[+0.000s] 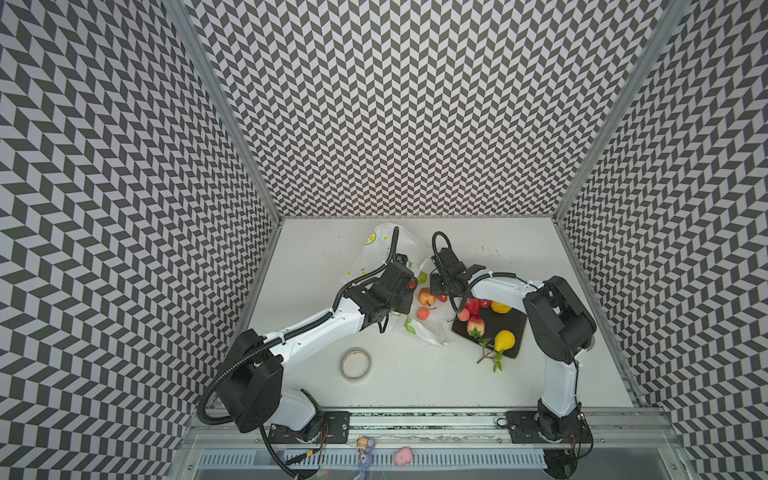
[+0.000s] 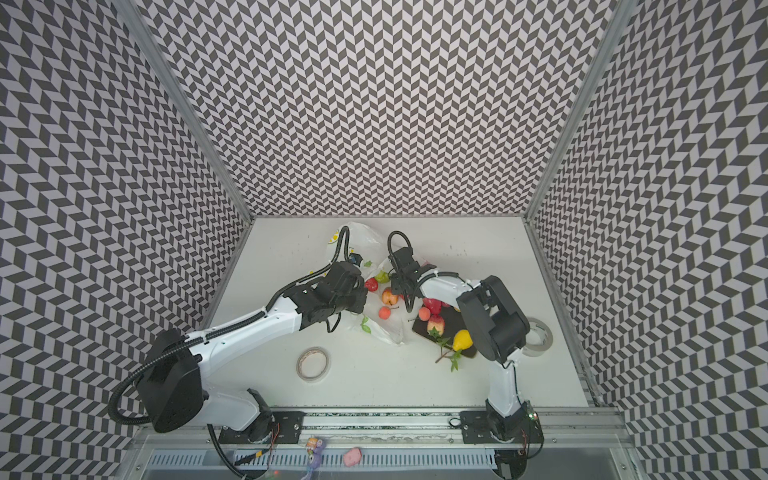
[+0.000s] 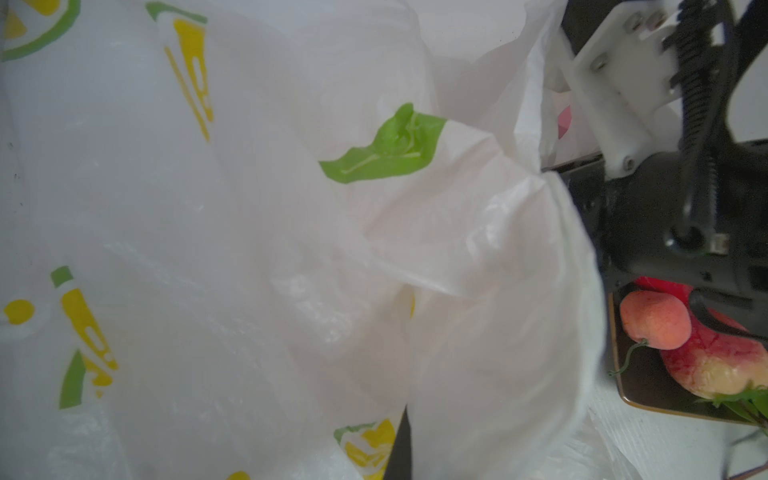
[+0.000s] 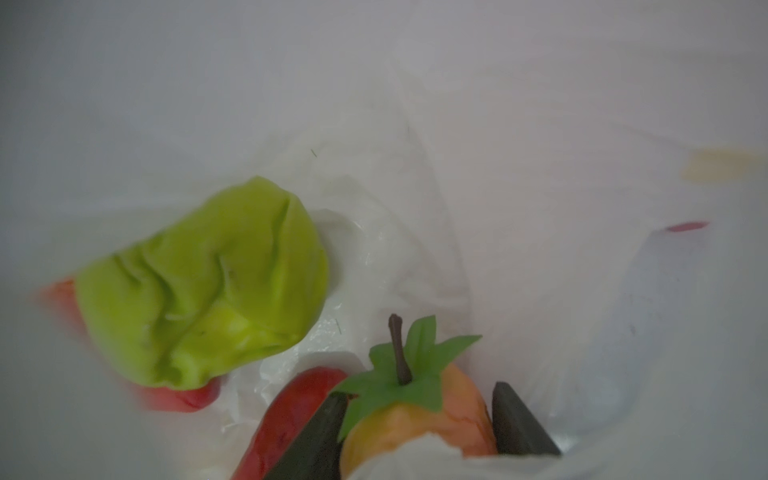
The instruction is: Take the fake fruits out of the plastic bag
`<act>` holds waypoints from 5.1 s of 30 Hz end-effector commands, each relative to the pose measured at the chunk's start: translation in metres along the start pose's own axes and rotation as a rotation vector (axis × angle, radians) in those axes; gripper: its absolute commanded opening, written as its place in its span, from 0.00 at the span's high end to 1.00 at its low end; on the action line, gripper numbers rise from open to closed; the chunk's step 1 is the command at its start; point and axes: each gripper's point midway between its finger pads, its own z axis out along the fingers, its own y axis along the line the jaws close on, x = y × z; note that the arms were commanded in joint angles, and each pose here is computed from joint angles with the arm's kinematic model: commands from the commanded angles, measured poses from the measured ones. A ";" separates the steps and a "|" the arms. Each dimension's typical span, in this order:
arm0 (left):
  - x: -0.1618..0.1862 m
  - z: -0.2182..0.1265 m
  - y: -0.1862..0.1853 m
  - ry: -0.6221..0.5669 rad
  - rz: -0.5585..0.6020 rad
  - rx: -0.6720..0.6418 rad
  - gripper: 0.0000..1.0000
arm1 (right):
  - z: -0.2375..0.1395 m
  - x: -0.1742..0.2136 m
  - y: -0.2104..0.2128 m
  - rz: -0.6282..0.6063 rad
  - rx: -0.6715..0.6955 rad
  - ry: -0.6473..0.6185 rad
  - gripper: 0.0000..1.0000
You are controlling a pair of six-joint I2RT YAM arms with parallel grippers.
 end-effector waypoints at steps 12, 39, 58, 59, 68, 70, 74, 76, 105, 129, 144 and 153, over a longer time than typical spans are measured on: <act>-0.020 -0.011 0.004 -0.053 -0.078 -0.003 1.00 | -0.040 -0.019 0.010 0.005 -0.084 -0.074 0.55; -0.018 0.002 0.015 -0.052 -0.089 -0.019 1.00 | -0.164 0.034 -0.082 0.129 0.029 -0.208 0.55; -0.015 0.002 0.016 -0.027 -0.050 0.004 1.00 | -0.094 0.031 -0.124 0.149 0.083 -0.267 0.50; -0.014 0.002 0.016 -0.025 -0.045 0.004 1.00 | -0.093 0.032 -0.124 0.150 0.078 -0.267 0.49; -0.010 0.005 0.024 -0.021 0.052 -0.044 1.00 | -0.105 0.025 -0.121 0.153 0.058 -0.281 0.36; -0.010 0.006 0.026 -0.020 0.064 -0.053 1.00 | -0.114 0.019 -0.118 0.153 0.046 -0.294 0.35; -0.009 0.007 0.027 -0.025 0.082 -0.057 1.00 | -0.141 0.003 -0.107 0.124 -0.007 -0.333 0.35; -0.008 0.007 0.027 -0.027 0.093 -0.056 1.00 | -0.155 -0.004 -0.095 0.090 -0.063 -0.350 0.36; 0.013 0.010 0.017 0.004 0.084 -0.010 1.00 | -0.053 0.027 0.061 0.054 -0.175 -0.017 0.29; 0.013 0.010 0.018 0.005 0.062 -0.025 1.00 | -0.001 0.035 0.061 0.088 -0.060 0.058 0.46; 0.008 0.012 0.023 -0.022 0.023 -0.049 1.00 | -0.079 0.020 0.058 0.017 -0.119 -0.022 0.51; 0.006 0.014 0.023 -0.030 0.021 -0.051 1.00 | -0.136 0.044 0.011 0.047 -0.049 0.003 0.52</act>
